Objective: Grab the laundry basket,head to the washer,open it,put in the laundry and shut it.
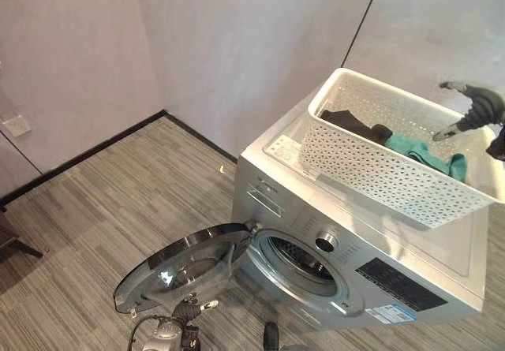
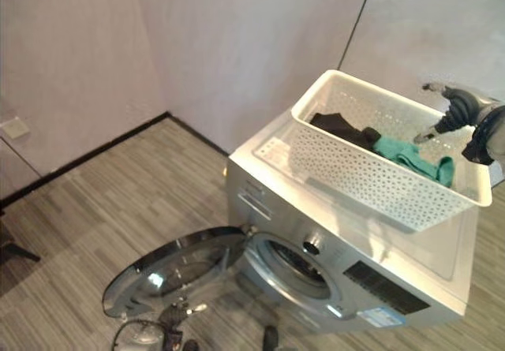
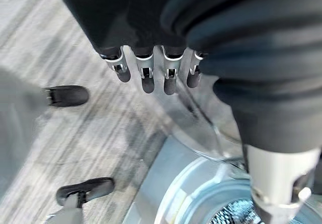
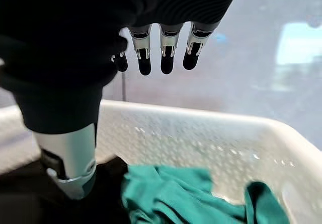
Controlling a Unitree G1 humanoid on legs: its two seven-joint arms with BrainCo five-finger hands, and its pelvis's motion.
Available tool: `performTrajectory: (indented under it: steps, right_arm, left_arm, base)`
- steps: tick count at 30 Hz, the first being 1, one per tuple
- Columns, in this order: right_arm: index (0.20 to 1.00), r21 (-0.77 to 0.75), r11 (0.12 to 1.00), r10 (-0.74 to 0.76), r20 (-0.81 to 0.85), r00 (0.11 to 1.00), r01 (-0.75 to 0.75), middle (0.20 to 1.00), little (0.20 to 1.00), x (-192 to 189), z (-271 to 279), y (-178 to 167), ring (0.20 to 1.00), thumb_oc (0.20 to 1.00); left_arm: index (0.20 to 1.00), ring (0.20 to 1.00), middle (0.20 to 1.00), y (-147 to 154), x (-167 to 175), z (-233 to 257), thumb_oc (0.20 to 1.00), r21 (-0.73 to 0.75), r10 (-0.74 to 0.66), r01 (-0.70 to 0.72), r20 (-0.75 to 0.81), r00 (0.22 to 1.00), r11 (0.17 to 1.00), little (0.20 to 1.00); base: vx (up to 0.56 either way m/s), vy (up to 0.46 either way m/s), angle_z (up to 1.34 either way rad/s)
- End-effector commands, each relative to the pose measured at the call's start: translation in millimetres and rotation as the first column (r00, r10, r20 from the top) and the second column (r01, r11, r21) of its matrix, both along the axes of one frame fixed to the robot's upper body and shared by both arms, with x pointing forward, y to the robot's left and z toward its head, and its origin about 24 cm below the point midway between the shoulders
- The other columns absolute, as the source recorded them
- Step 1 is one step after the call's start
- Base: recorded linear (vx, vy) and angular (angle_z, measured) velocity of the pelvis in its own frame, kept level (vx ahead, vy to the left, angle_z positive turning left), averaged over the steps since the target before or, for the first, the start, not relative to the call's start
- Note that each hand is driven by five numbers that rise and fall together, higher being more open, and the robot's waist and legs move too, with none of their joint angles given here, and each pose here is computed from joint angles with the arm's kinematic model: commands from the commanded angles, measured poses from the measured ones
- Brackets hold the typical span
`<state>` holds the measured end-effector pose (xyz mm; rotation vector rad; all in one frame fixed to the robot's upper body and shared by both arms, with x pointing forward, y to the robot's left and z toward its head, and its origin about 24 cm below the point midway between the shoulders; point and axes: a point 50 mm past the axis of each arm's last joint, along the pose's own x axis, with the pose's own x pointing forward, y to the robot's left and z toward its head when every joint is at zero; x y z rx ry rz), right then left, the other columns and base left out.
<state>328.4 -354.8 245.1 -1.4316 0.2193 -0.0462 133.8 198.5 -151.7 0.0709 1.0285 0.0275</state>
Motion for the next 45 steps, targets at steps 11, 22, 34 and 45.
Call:
performTrajectory:
  steps: [11, 22, 34, 45]
  right_arm:
    - [1.0, -0.025, 1.0, -0.003, 0.092, 0.996, 0.005, 1.0, 1.0, 17, 48, 9, 1.0, 1.0]
    - [1.0, 0.016, 0.997, -0.081, 0.125, 0.989, 0.079, 1.0, 1.0, 28, 43, 5, 1.0, 1.0]
    - [1.0, 0.077, 0.99, -0.116, -0.025, 0.993, 0.117, 1.0, 1.0, 39, -12, 8, 1.0, 1.0]
    - [0.2, 0.132, 0.99, 0.003, -0.325, 0.946, 0.042, 0.2, 0.2, 33, -89, 31, 0.2, 0.2]
  left_arm:
    - [1.0, 1.0, 1.0, 16, 29, 17, 1.0, -0.001, 0.011, -0.011, 0.136, 0.991, 1.0, 1.0]
    - [1.0, 1.0, 1.0, 10, 35, 19, 1.0, -0.039, 0.032, -0.026, 0.159, 0.987, 0.999, 1.0]
    - [1.0, 1.0, 1.0, 7, 37, 19, 1.0, -0.052, 0.043, -0.035, 0.161, 0.986, 0.998, 1.0]
    - [1.0, 1.0, 1.0, 0, 36, 18, 1.0, -0.042, -0.026, 0.032, 0.154, 0.988, 0.999, 1.0]
  base:
    - [0.01, -0.048, 0.0]
    - [0.02, -0.058, 0.16]
    - [0.01, -0.038, 0.15]
    - [-0.02, -0.006, 0.05]
